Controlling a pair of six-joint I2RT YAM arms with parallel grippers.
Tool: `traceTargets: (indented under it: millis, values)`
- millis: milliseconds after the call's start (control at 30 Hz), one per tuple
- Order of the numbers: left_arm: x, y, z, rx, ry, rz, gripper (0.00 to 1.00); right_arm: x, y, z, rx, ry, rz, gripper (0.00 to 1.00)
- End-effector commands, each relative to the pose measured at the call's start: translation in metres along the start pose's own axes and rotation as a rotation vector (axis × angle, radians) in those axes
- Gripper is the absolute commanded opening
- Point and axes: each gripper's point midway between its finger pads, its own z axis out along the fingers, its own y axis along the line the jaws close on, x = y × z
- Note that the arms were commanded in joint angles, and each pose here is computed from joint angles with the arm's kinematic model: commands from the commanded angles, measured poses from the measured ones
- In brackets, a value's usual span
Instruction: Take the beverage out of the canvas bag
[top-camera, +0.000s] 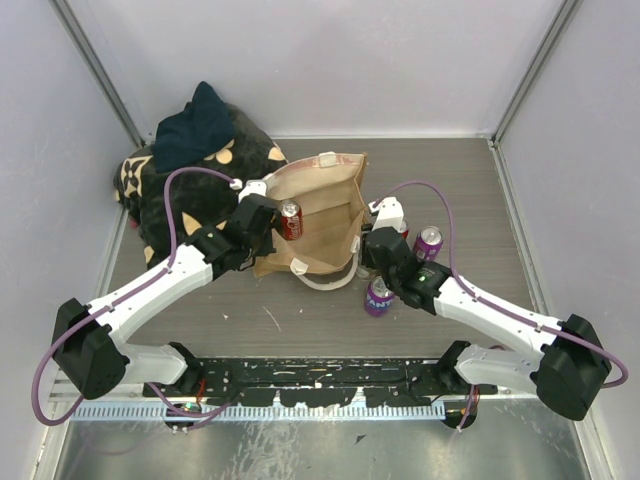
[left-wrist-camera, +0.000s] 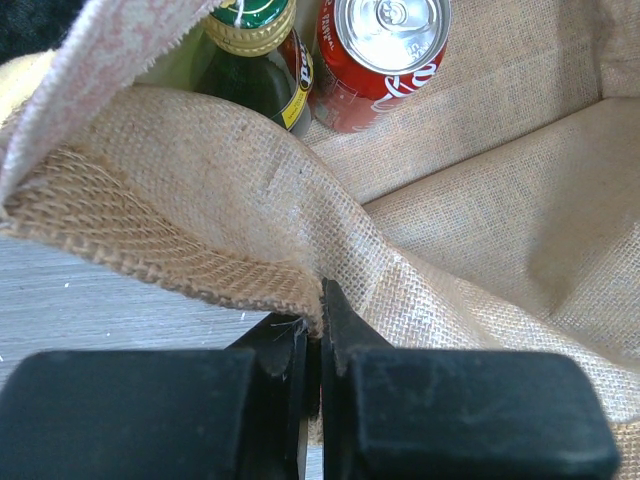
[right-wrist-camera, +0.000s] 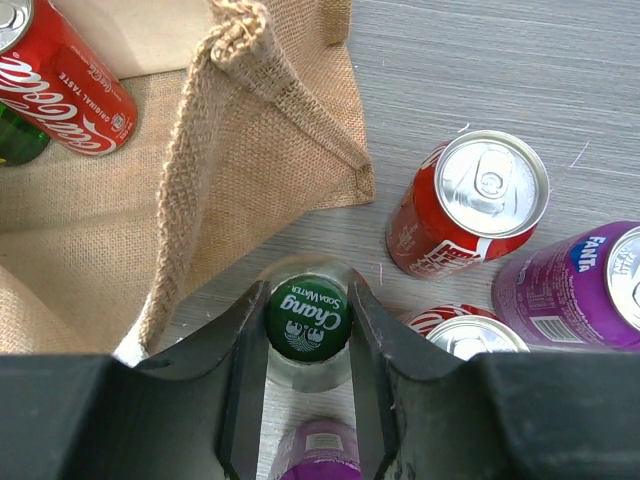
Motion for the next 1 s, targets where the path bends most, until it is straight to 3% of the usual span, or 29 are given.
traceTargets:
  millis: [0, 100, 200, 233, 467, 700, 833, 967]
  values:
    - [0.015, 0.01, 0.003, -0.038, 0.051, 0.036, 0.12, -0.028, 0.002, -0.004, 0.005, -0.079, 0.075, 0.28]
    - [0.014, 0.009, 0.003, -0.037, 0.051, 0.039, 0.19, -0.033, 0.0, -0.006, 0.016, -0.074, 0.068, 0.66]
    - [0.014, 0.008, 0.004, -0.035, 0.051, 0.039, 0.24, -0.037, -0.002, -0.009, 0.029, -0.069, 0.063, 0.96]
    - [0.014, 0.009, 0.004, -0.035, 0.049, 0.037, 0.25, -0.041, -0.002, -0.01, 0.031, -0.074, 0.061, 0.99]
    - [0.018, 0.01, 0.006, -0.038, 0.055, 0.035, 0.25, -0.097, -0.004, -0.031, 0.034, -0.181, 0.064, 0.99]
    - [0.019, 0.011, 0.005, -0.044, 0.051, 0.013, 0.19, -0.187, 0.026, -0.068, -0.123, -0.328, 0.059, 0.8]
    - [0.018, 0.013, 0.001, -0.044, 0.039, -0.008, 0.17, -0.204, 0.066, -0.064, -0.272, -0.302, 0.015, 0.78]
    - [0.013, 0.016, -0.006, -0.043, 0.015, -0.025, 0.19, -0.187, 0.108, -0.033, -0.383, -0.219, -0.032, 0.77]
